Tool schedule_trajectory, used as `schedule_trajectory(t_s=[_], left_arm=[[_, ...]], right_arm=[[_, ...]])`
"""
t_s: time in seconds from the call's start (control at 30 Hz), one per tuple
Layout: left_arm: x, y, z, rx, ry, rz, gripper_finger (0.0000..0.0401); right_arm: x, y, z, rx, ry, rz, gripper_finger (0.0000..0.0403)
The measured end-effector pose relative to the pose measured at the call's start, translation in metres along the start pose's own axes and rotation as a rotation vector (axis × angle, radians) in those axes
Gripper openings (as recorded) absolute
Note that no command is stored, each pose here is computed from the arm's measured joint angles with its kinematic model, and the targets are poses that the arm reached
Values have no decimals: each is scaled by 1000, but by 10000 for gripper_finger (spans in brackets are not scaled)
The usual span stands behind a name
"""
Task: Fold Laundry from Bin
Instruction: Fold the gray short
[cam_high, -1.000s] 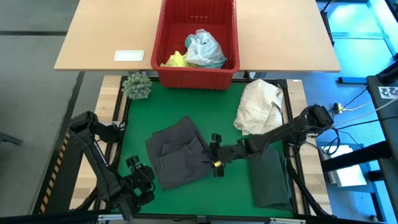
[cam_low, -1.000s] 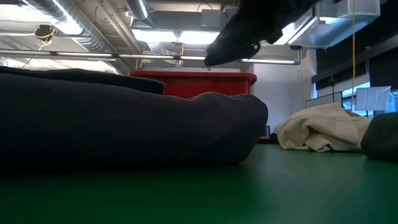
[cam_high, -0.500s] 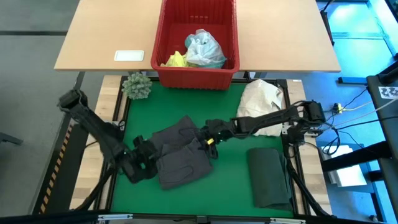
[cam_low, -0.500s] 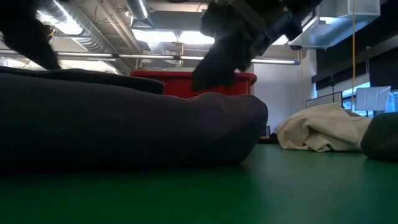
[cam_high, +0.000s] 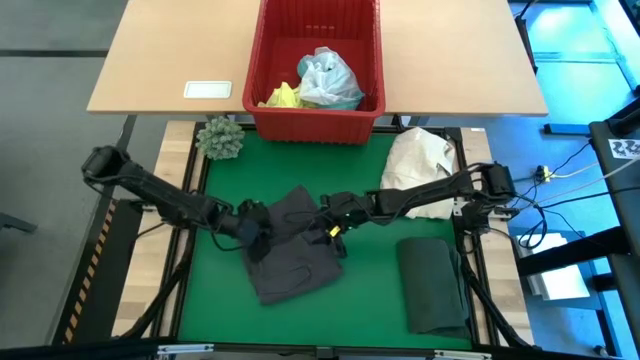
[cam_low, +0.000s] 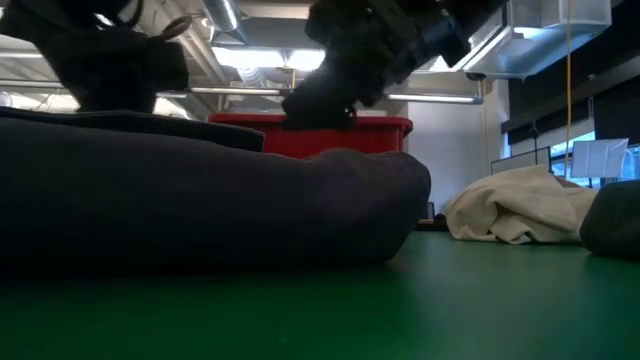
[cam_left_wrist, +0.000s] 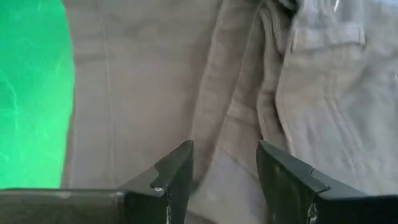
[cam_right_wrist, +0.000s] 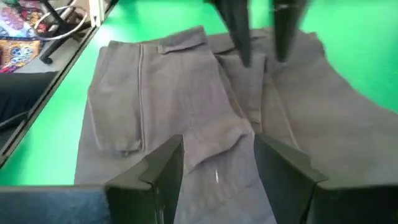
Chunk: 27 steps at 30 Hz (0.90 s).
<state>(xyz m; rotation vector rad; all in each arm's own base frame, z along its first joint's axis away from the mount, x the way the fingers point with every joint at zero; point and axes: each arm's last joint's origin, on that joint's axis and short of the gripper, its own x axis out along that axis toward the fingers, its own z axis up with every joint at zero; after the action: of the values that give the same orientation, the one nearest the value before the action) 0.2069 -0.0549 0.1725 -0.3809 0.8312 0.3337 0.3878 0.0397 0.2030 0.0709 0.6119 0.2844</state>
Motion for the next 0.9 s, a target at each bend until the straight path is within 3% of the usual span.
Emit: schedule_trajectory(t_s=[0.2, 0.43, 0.63, 0.9], left_arm=[[8, 17, 14, -7, 34, -12, 167], [12, 29, 19, -9, 130, -113, 167], [15, 35, 15, -4, 204, -141, 167], [17, 35, 3, 63, 263, -200, 167]], right_arm=[[21, -4, 13, -52, 59, 14, 196], [45, -10, 14, -87, 202, 25, 196], [54, -13, 0, -100, 297, 23, 196], [54, -12, 0, -101, 305, 26, 195]])
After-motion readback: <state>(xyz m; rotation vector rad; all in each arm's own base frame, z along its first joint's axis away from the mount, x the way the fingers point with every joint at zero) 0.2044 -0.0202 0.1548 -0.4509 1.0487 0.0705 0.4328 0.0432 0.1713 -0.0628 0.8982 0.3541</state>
